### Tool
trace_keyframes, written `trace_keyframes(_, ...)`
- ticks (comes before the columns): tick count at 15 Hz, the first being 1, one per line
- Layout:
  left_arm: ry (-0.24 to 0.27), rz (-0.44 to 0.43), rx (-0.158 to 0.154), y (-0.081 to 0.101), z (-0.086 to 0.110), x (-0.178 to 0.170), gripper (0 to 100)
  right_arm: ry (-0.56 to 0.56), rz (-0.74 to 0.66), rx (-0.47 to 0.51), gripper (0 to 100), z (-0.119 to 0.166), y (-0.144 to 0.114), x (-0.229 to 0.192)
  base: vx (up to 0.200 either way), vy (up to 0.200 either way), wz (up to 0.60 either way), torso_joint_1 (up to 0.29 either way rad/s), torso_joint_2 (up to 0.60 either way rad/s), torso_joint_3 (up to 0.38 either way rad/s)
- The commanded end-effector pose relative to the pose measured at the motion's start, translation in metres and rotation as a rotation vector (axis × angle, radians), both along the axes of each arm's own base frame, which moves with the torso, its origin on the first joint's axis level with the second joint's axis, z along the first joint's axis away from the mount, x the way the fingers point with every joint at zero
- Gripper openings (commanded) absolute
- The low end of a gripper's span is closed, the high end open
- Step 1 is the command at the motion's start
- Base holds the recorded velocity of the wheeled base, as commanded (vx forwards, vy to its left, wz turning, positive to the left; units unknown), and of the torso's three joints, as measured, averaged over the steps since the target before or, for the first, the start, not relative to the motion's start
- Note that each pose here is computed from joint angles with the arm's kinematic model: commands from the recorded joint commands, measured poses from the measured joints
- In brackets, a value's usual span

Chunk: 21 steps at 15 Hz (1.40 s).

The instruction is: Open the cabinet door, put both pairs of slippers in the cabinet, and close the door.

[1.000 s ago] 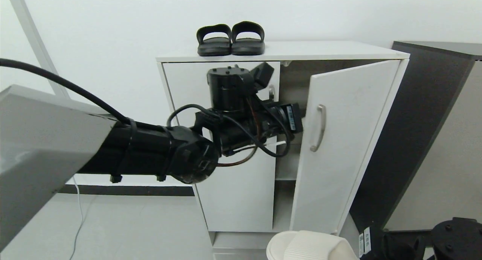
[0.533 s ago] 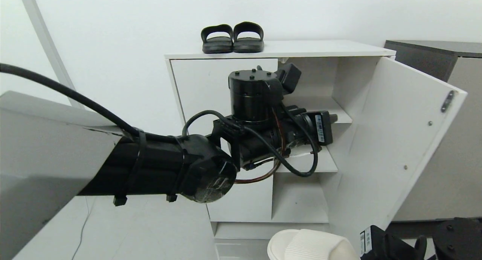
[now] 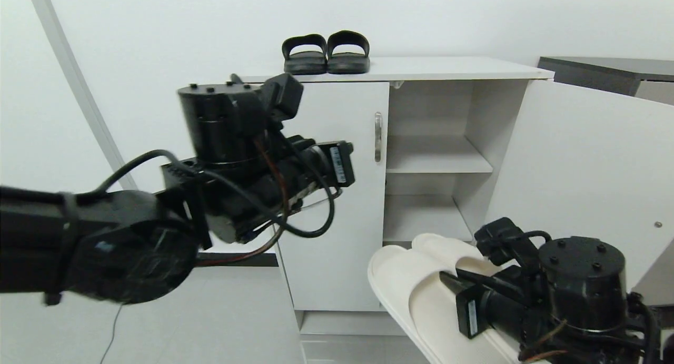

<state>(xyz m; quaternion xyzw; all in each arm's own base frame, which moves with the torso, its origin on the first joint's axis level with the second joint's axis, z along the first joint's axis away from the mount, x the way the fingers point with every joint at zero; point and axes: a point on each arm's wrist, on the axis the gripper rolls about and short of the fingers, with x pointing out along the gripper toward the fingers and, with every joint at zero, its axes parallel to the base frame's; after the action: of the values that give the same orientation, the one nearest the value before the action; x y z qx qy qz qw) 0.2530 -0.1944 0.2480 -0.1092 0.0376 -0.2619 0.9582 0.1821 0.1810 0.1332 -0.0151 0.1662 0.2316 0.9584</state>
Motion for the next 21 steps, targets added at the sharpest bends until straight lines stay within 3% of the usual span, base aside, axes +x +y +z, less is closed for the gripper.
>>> trace_keyframes(1,-0.072,0.196,0.091,0.078,0.002,-0.063,0,0.000,-0.099,0.009,0,-0.006,0.021,0.024,0.000,0.000,0.00,0.000,0.00,0.000)
trace_keyframes(2,-0.093,0.247,0.118,0.096,-0.001,-0.082,0,-0.014,-0.166,0.012,0,-0.006,0.023,0.034,0.000,0.000,0.00,0.000,0.00,0.000)
trace_keyframes(4,-0.133,0.454,0.168,0.139,-0.010,-0.117,0,-0.040,-0.286,-0.006,0,-0.009,0.024,0.052,0.000,0.000,0.00,0.000,0.00,0.000)
trace_keyframes(6,-0.159,0.629,0.150,0.172,-0.018,-0.148,0,-0.047,-0.365,-0.031,0,-0.014,0.020,0.062,0.000,0.000,0.00,0.000,0.00,0.000)
trace_keyframes(7,-0.157,0.698,0.153,0.182,-0.026,-0.158,0,-0.048,-0.381,-0.038,0,-0.016,0.021,0.064,0.000,0.000,0.00,0.000,0.00,0.000)
trace_keyframes(8,-0.161,0.825,0.157,0.196,-0.041,-0.180,0,-0.048,-0.403,-0.051,0,-0.019,0.020,0.067,0.000,0.000,0.00,0.000,0.00,0.000)
trace_keyframes(10,-0.160,0.971,0.166,0.205,-0.071,-0.215,0,-0.043,-0.416,-0.055,0,-0.021,0.018,0.070,0.000,0.000,0.00,0.000,0.00,0.000)
trace_keyframes(11,-0.153,1.004,0.171,0.205,-0.084,-0.229,0,-0.042,-0.417,-0.056,0,-0.022,0.018,0.070,0.000,0.000,0.00,0.000,0.00,0.000)
trace_keyframes(15,-0.075,1.017,0.205,0.200,-0.130,-0.271,0,-0.041,-0.417,-0.058,0,-0.022,0.018,0.069,0.000,0.000,0.00,0.000,0.00,0.000)
trace_keyframes(17,-0.041,0.967,0.210,0.198,-0.147,-0.276,0,-0.042,-0.417,-0.058,0,-0.023,0.017,0.068,0.000,0.000,0.00,0.000,0.00,0.000)
trace_keyframes(19,-0.026,0.859,0.240,0.197,-0.162,-0.270,0,-0.042,-0.417,-0.058,0,-0.024,0.017,0.068,0.000,0.000,0.00,0.000,0.00,0.000)
trace_keyframes(20,0.021,0.748,0.266,0.195,-0.170,-0.269,0,-0.042,-0.416,-0.058,0,-0.024,0.017,0.067,0.000,0.000,0.00,0.000,0.00,0.000)
trace_keyframes(21,0.042,0.708,0.283,0.194,-0.172,-0.270,0,-0.041,-0.416,-0.059,0,-0.024,0.017,0.067,0.000,0.000,0.00,0.000,0.00,0.000)
